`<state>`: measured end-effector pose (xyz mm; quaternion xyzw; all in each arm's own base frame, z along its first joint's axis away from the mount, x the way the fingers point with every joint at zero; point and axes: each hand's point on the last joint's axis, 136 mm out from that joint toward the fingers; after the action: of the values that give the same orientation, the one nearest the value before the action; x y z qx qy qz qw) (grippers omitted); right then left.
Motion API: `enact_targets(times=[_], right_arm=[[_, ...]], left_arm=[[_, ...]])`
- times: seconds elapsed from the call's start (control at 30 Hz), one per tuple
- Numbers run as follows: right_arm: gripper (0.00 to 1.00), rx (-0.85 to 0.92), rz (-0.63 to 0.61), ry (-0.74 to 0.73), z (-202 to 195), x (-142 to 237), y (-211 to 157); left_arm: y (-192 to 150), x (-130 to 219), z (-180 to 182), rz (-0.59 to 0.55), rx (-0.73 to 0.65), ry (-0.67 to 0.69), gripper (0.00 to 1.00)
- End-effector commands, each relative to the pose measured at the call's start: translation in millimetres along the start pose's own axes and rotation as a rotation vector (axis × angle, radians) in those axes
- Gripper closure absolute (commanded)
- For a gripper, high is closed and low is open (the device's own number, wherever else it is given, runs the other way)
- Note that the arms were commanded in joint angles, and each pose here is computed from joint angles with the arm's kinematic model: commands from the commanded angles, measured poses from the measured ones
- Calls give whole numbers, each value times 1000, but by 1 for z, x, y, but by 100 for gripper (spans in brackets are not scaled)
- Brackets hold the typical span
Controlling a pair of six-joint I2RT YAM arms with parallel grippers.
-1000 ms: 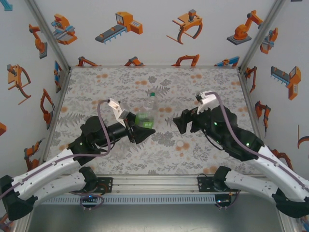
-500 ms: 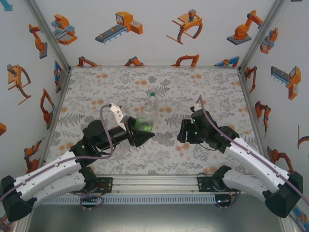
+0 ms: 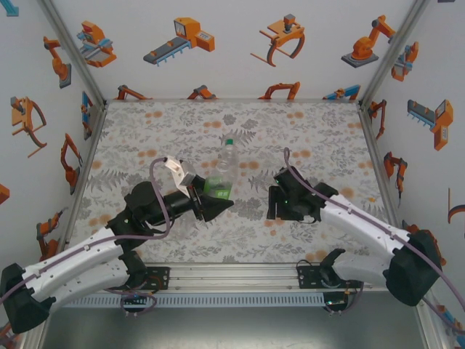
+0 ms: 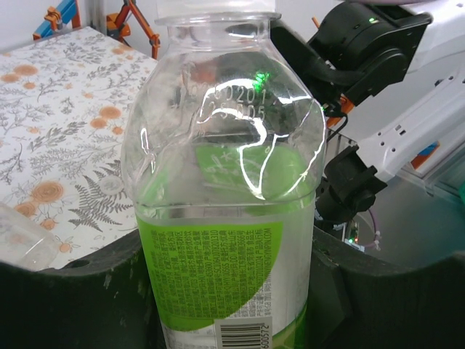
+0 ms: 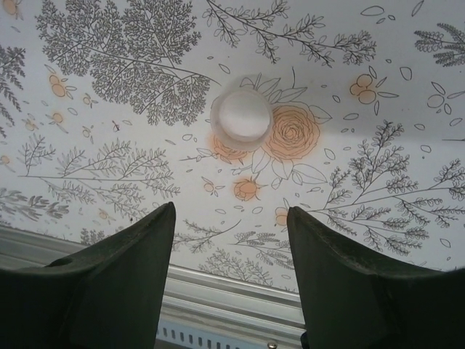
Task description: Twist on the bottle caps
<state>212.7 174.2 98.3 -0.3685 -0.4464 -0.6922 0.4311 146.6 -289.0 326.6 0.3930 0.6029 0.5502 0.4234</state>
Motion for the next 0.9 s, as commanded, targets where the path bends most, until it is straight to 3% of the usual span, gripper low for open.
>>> enact_targets(times=[0.0, 0.2, 0.5, 0.87], right_arm=[[47, 31, -68, 64, 29, 7, 27], [52, 124, -49, 65, 70, -6, 40], [52, 245, -63, -44, 85, -21, 68], [52, 188, -23, -93, 61, -50, 116]], left_arm=[[9, 9, 5, -30, 2, 41, 100], [13, 30, 19, -30, -22, 160, 100], [13, 66, 29, -18, -21, 269, 100], [13, 85, 30, -57, -1, 306, 100]])
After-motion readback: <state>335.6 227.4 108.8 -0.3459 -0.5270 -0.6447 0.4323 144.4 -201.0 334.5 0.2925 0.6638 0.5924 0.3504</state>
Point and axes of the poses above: each hand's point on the last joint's axis, 136 mm out from that joint toward the fingers, its own x axis back along the fingers, its own z axis along the line the jaws close on, y = z × x, and after that the axes turned 13 degrees about -x, right-handed
